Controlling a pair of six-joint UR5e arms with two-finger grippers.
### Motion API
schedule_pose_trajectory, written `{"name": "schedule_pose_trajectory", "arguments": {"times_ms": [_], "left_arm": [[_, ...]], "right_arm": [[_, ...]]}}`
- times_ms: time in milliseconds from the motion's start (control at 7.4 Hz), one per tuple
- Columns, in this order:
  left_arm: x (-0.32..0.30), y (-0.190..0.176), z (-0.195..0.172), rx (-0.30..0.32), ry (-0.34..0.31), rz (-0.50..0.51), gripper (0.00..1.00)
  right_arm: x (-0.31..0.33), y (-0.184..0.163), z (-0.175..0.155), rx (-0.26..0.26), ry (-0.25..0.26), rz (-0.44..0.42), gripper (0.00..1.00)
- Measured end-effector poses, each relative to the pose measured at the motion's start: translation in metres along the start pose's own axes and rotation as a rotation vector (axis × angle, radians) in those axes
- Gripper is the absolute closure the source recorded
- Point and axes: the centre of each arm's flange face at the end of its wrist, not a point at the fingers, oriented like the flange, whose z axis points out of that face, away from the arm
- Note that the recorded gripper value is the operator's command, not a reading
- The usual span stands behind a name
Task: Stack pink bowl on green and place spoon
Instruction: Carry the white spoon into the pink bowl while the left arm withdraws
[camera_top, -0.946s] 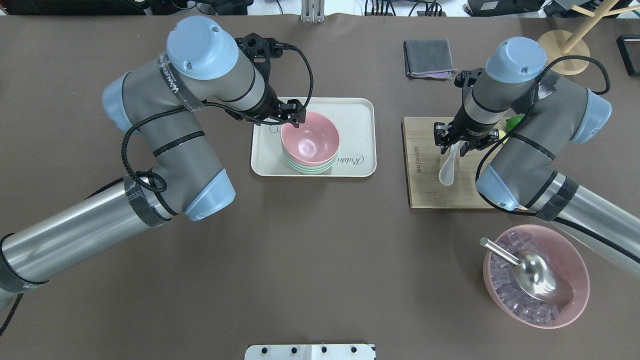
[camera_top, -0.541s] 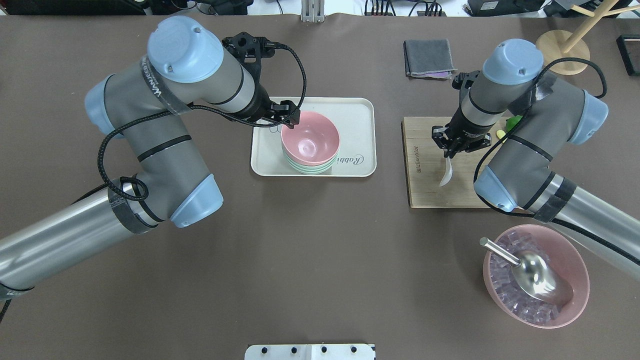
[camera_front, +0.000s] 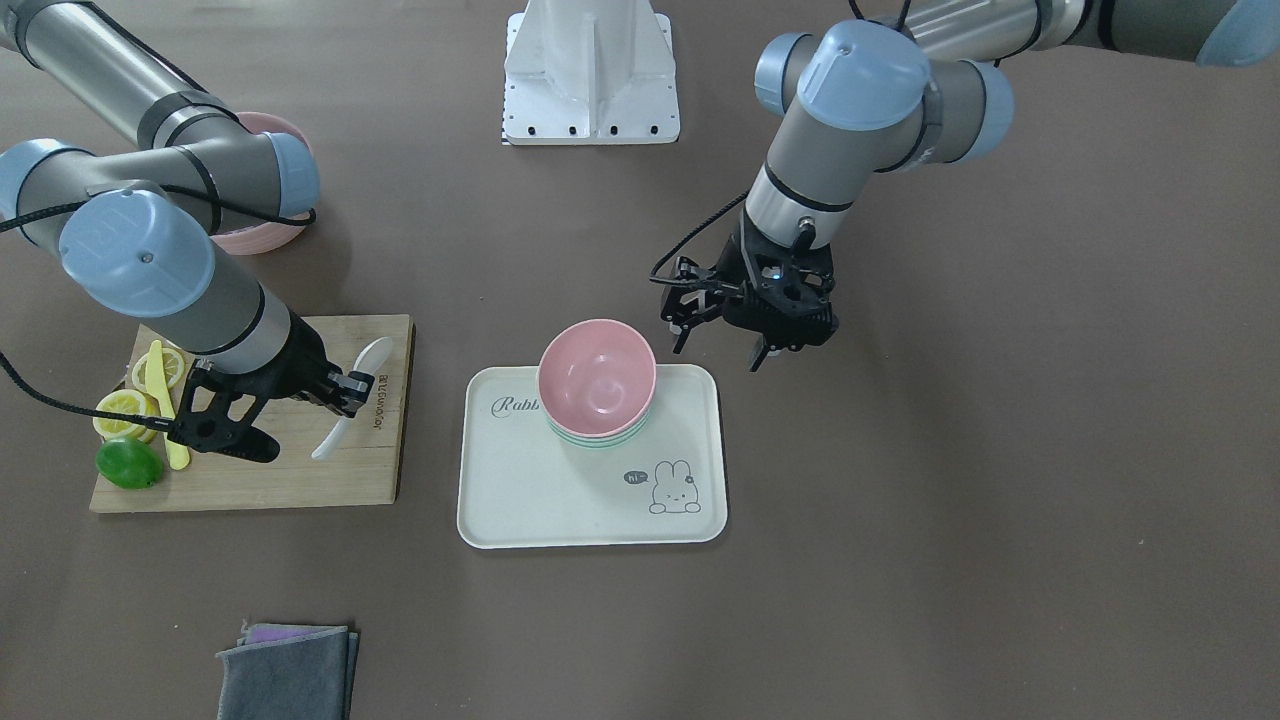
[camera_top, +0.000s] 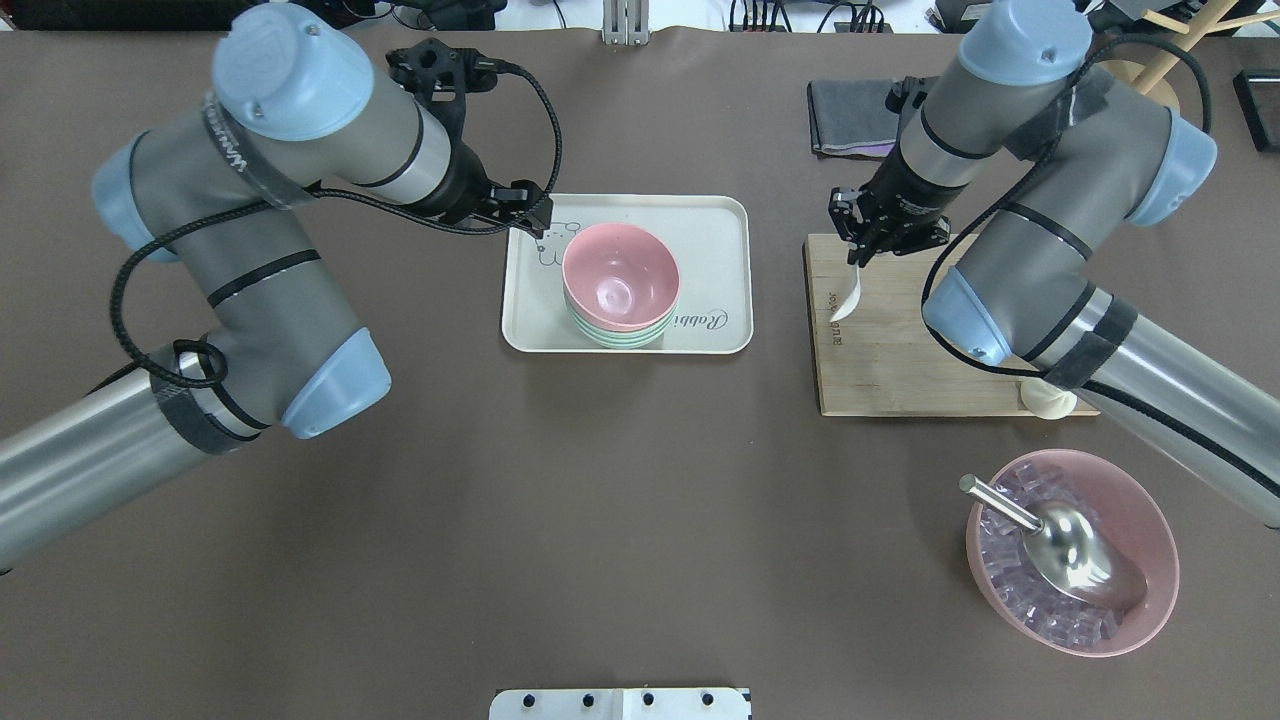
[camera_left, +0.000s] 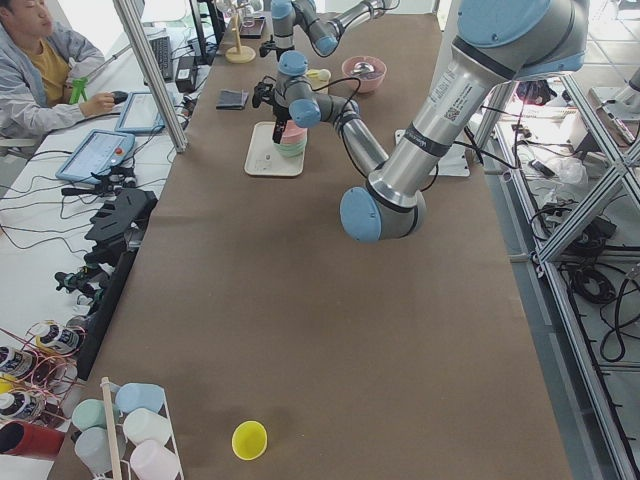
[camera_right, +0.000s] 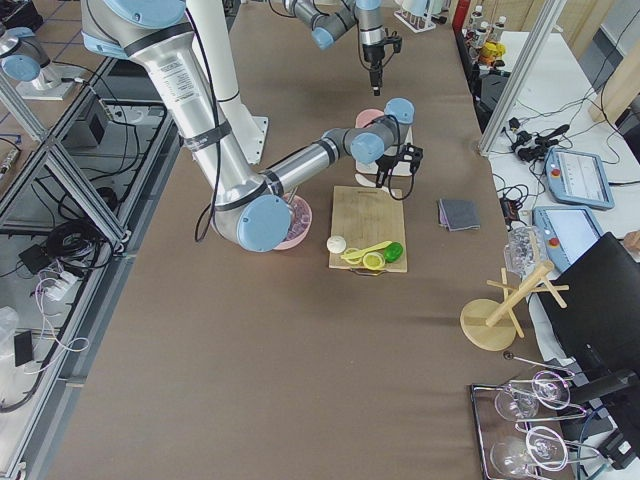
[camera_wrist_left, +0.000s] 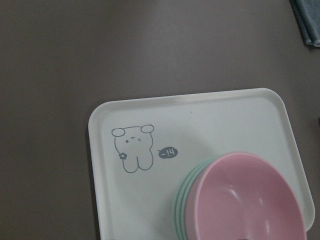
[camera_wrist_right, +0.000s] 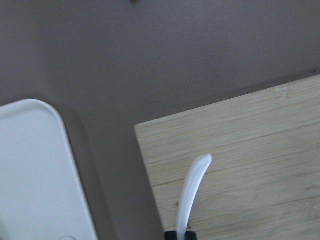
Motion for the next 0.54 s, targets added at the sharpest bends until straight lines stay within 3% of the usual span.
{"name": "schedule_pose_trajectory", "arguments": {"times_ms": [405,541], "left_arm": [[-0.076,-0.011,-0.03,-0.022,-0.013,0.089,0.15],[-0.085,-0.012,-0.032,-0.024,-0.019,0.103,0.15]], "right_arm": [[-0.131,0.029,-0.023,0.027,-0.083,0.194,1.0],[-0.171,0.04,-0.015,0.048,-0.097,0.229,0.06]]}}
